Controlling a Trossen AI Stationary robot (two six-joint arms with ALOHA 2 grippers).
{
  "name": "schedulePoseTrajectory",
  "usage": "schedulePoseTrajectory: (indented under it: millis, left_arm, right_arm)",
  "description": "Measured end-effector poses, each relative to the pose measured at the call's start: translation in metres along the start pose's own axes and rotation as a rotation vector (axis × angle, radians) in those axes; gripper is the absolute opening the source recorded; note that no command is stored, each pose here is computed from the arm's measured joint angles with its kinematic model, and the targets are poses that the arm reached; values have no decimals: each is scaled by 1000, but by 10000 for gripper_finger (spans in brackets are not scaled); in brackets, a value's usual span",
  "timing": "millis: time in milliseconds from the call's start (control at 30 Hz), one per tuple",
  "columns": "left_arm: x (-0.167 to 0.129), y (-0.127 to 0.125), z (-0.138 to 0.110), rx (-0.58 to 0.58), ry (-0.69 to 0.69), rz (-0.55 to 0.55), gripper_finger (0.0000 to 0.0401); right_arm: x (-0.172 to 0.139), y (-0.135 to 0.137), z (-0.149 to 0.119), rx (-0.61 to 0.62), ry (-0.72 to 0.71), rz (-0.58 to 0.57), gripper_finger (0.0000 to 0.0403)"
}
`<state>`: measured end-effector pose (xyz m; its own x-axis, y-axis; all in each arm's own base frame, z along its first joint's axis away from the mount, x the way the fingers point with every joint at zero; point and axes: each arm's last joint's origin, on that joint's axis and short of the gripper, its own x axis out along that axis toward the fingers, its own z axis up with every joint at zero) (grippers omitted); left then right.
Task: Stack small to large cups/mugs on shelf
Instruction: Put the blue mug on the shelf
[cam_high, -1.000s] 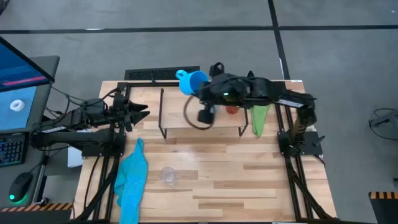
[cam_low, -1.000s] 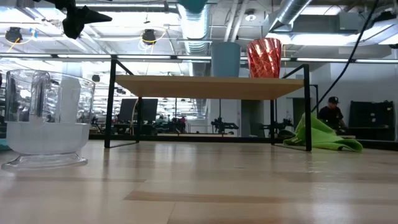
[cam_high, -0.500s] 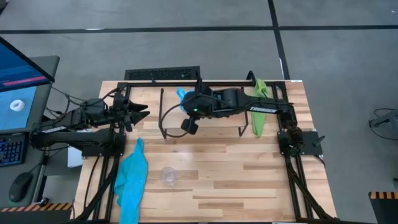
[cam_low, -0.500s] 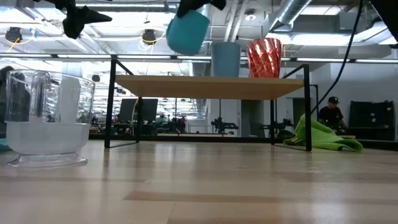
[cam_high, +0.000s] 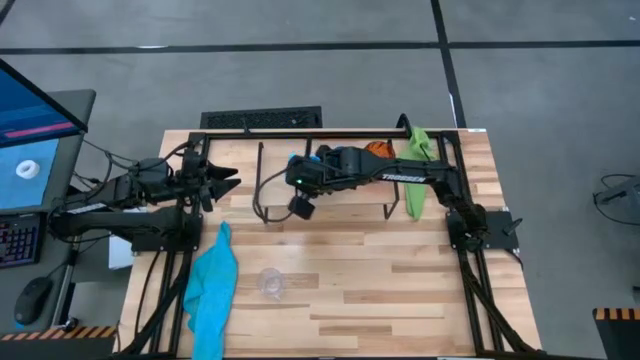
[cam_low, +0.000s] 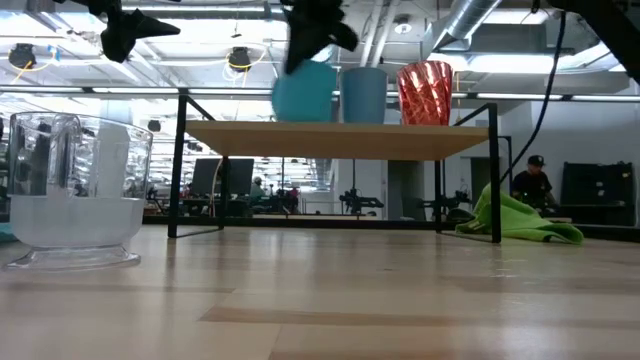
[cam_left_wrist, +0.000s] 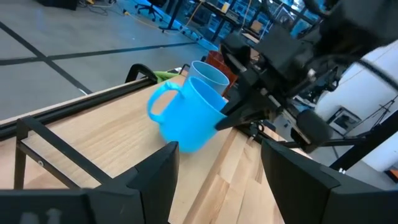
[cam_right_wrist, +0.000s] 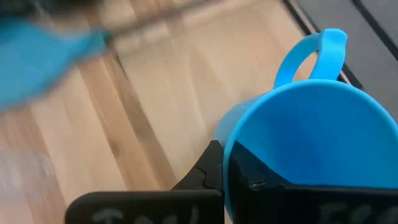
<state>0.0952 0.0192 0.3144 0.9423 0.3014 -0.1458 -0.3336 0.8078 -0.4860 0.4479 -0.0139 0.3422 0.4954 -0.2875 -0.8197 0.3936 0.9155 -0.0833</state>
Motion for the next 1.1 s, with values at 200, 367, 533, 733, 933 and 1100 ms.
schedulePoseTrajectory:
  millis: [200, 367, 533, 733, 933, 1100]
  left_arm:
    - [0, 0, 0, -1, 0, -1, 220]
    - [0, 0, 0, -7, -2, -2, 220]
    - [0, 0, 0, -7, -3, -2, 220]
    - [0, 0, 0, -7, -3, -2, 220]
    - [0, 0, 0, -7, -3, -2, 220]
    - [0, 0, 0, -7, -3, -3, 220]
  right_arm:
    - [5, -9, -1, 13, 40, -2, 16]
    - [6, -12, 1, 24, 36, -1, 18]
    - [7, -14, 1, 32, 39, 11, 29]
    - [7, -16, 4, 38, 26, 21, 28]
    - [9, -21, 6, 51, 14, 23, 37]
    - [9, -21, 6, 56, 13, 24, 49]
